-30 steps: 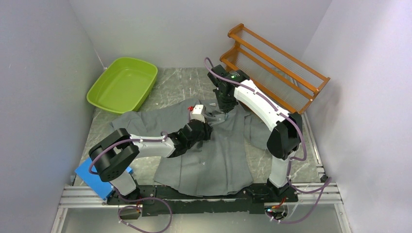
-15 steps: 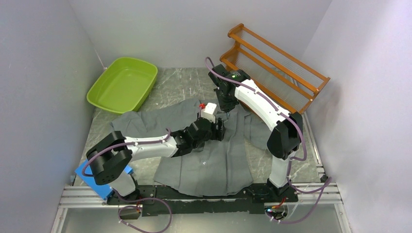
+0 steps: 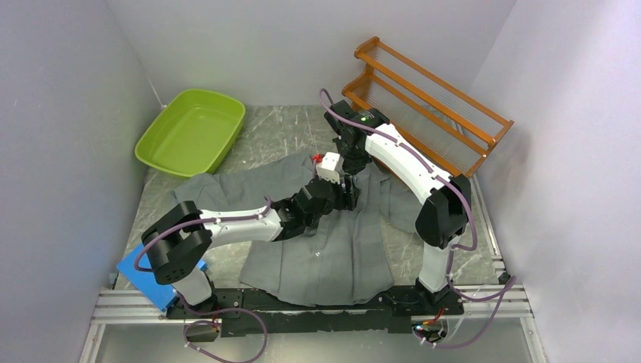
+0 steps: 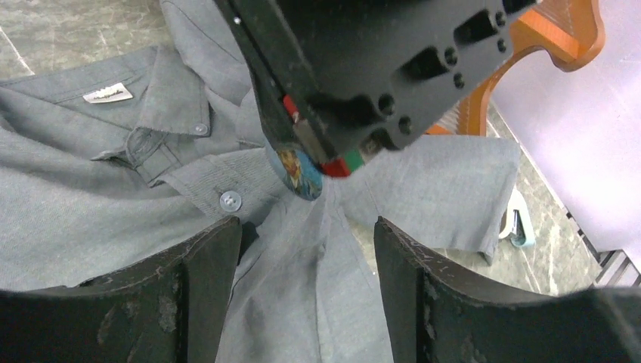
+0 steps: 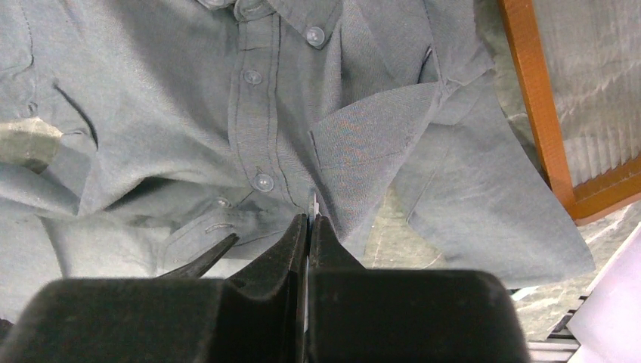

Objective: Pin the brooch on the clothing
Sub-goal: Pin the brooch to the clothes.

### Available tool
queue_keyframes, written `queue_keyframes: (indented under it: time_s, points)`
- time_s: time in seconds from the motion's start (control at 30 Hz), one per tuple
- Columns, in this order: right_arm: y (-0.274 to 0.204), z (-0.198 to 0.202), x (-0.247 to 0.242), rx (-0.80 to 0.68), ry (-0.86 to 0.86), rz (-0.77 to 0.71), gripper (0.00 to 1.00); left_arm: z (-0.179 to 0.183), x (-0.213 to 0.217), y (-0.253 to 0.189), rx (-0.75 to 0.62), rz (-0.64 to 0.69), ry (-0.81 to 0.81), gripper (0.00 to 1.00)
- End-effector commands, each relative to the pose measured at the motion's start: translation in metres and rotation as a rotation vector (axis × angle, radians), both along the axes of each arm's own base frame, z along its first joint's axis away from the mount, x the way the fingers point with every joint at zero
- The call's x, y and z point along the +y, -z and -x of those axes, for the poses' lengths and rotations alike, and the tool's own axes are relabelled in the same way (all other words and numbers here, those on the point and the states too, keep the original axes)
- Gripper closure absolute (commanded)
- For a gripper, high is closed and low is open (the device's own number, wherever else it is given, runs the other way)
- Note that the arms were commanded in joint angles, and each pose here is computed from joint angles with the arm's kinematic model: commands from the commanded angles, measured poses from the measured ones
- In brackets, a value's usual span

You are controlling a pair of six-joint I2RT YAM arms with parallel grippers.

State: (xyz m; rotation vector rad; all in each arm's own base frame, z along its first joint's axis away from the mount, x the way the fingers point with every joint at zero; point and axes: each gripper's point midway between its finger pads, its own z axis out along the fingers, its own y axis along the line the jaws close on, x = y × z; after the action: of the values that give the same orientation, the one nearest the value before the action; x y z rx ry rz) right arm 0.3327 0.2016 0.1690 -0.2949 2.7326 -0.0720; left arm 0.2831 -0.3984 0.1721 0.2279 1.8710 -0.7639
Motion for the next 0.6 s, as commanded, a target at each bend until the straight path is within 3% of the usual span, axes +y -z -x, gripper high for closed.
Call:
queue_keyframes:
  time_s: [0.0,0.33,0.57]
  points:
    - [-0.027,-0.003,-0.005,-0.062,-0.001,-0.01,1.0,-0.017,-0.012,-0.027,-0.031,0.083,-0.059,0.31]
    - [-0.027,-0.003,-0.005,-0.066,-0.005,-0.01,1.0,-0.033,-0.015,-0.025,-0.051,0.087,-0.132,0.54]
    - [-0.027,-0.002,-0.005,-0.063,-0.008,-0.014,1.0,-0.036,-0.023,-0.02,-0.05,0.092,-0.111,0.58]
